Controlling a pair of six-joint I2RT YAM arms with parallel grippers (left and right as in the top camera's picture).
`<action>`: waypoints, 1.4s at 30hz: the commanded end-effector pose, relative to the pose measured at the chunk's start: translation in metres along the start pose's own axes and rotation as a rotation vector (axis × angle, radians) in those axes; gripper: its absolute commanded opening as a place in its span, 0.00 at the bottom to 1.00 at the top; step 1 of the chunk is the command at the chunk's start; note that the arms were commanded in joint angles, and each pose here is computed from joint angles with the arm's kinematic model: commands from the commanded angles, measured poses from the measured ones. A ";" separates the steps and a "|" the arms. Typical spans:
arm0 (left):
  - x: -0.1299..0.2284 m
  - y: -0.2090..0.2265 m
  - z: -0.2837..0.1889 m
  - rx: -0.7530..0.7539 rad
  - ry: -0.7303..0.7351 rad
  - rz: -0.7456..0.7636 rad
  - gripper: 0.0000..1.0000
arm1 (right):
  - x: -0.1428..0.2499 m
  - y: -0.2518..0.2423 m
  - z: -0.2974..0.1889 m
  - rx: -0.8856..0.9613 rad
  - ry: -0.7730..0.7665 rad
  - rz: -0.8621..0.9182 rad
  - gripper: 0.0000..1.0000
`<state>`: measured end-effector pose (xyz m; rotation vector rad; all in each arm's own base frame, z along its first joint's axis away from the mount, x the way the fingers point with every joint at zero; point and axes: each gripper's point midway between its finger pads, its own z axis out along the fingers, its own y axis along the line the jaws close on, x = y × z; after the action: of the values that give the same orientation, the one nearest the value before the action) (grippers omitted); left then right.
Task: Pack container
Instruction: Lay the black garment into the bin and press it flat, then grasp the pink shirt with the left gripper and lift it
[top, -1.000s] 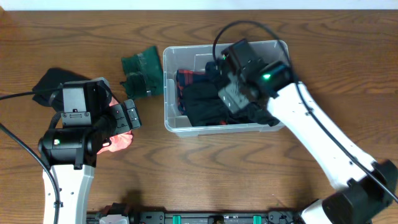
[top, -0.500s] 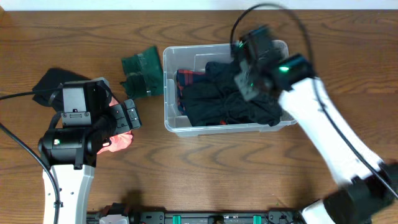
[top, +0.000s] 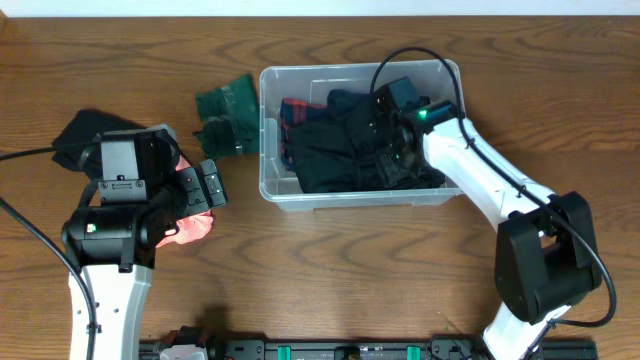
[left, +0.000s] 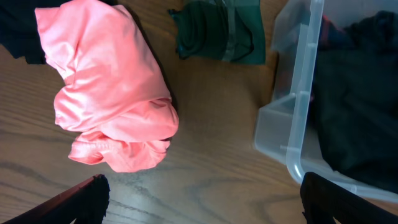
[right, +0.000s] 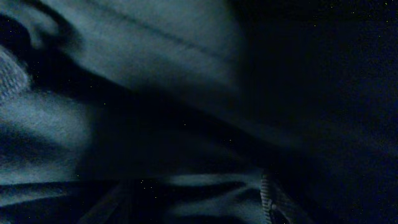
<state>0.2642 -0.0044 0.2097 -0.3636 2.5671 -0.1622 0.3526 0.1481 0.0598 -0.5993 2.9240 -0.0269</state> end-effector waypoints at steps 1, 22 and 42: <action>-0.006 -0.003 -0.006 0.011 -0.019 0.011 0.98 | -0.016 -0.010 -0.023 -0.010 -0.020 0.048 0.67; -0.016 0.115 0.075 -0.196 0.167 -0.369 0.98 | 0.010 -0.083 -0.174 0.142 -0.263 0.200 0.95; 0.025 0.077 0.196 0.315 0.493 -0.443 0.22 | 0.020 -0.094 -0.168 0.150 -0.228 0.230 0.49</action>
<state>0.3228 0.0877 0.0053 -0.9853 2.8668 -0.5938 0.3452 0.0560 0.2277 -0.2472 2.7149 -0.1321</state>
